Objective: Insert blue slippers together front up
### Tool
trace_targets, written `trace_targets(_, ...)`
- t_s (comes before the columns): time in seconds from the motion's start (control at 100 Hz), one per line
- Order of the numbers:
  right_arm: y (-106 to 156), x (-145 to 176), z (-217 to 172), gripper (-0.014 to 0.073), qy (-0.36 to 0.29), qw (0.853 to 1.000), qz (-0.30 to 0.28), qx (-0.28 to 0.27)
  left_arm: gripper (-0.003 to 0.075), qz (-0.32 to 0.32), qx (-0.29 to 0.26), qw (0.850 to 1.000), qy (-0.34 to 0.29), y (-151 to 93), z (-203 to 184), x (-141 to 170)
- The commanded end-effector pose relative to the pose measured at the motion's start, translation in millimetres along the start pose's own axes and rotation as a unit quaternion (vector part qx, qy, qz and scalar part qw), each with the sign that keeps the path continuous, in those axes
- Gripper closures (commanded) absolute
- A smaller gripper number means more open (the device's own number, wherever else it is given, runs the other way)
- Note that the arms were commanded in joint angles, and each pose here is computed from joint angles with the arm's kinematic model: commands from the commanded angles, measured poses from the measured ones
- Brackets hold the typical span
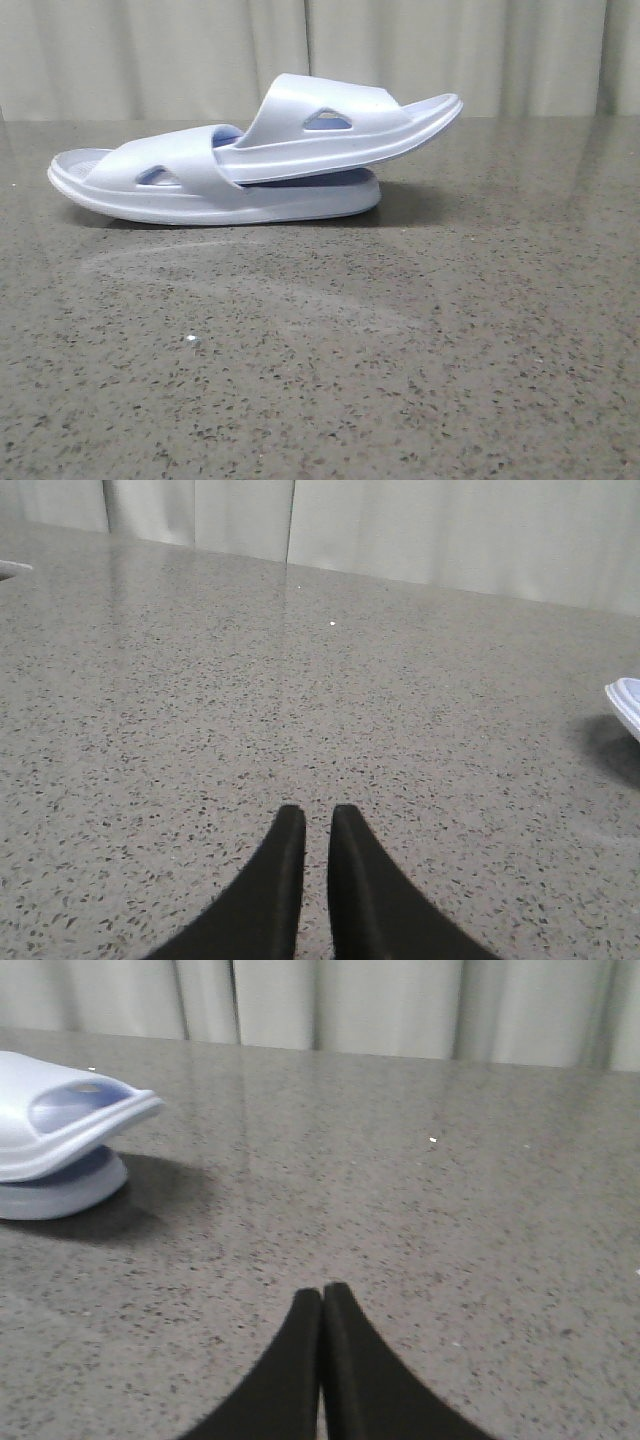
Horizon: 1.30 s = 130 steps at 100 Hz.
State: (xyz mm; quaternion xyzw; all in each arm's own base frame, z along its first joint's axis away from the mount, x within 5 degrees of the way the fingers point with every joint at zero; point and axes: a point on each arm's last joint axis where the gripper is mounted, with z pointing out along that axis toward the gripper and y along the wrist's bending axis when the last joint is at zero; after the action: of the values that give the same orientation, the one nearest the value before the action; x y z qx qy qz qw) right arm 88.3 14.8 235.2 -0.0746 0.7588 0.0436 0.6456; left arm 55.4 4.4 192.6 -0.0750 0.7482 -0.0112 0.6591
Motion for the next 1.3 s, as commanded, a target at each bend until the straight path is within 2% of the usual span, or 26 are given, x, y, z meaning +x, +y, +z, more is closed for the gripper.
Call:
trace_targets(0.0, -6.0, -2.2, 0.9, 0.0674, -0.042, 0.999, -0.005, 0.034, 0.0705, -0.005, 0.000, 1.000, -0.028, 0.1, 1.2, -3.3)
trace_targets(0.22, -8.8, 39.7, -15.6, 0.0674, -0.067, 0.995, -0.023, 0.076, 0.0705, -0.005, 0.000, 1.000, -0.028, 0.1, 1.2, -3.3)
trace_targets(0.41, -6.1, 58.4, -26.1, 0.0674, 0.005, 0.997, -0.029, 0.076, 0.0705, -0.005, 0.000, 1.000, -0.029, 0.1, 1.1, -3.5)
trace_targets(0.48, -6.5, 56.9, -25.5, 0.0674, -0.001, 0.997, -0.030, 0.077, 0.0705, -0.005, 0.000, 0.999, -0.032, 0.0, 1.1, -4.0)
trace_targets(0.63, -8.1, 42.4, -26.8, 0.0674, -0.080, 0.992, -0.036, 0.089, 0.0705, -0.005, 0.000, 0.999, -0.032, 0.0, 1.1, -4.0)
trace_targets(0.72, -8.4, 38.3, -27.7, 0.0674, -0.103, 0.990, -0.038, 0.092, 0.0705, -0.005, 0.000, 0.999, -0.032, 0.0, 1.1, -4.0)
trace_targets(1.29, -8.4, 38.2, -27.7, 0.0674, -0.103, 0.990, -0.038, 0.092, 0.0705, -0.005, 0.000, 0.999, -0.032, 0.0, 1.1, -4.0)
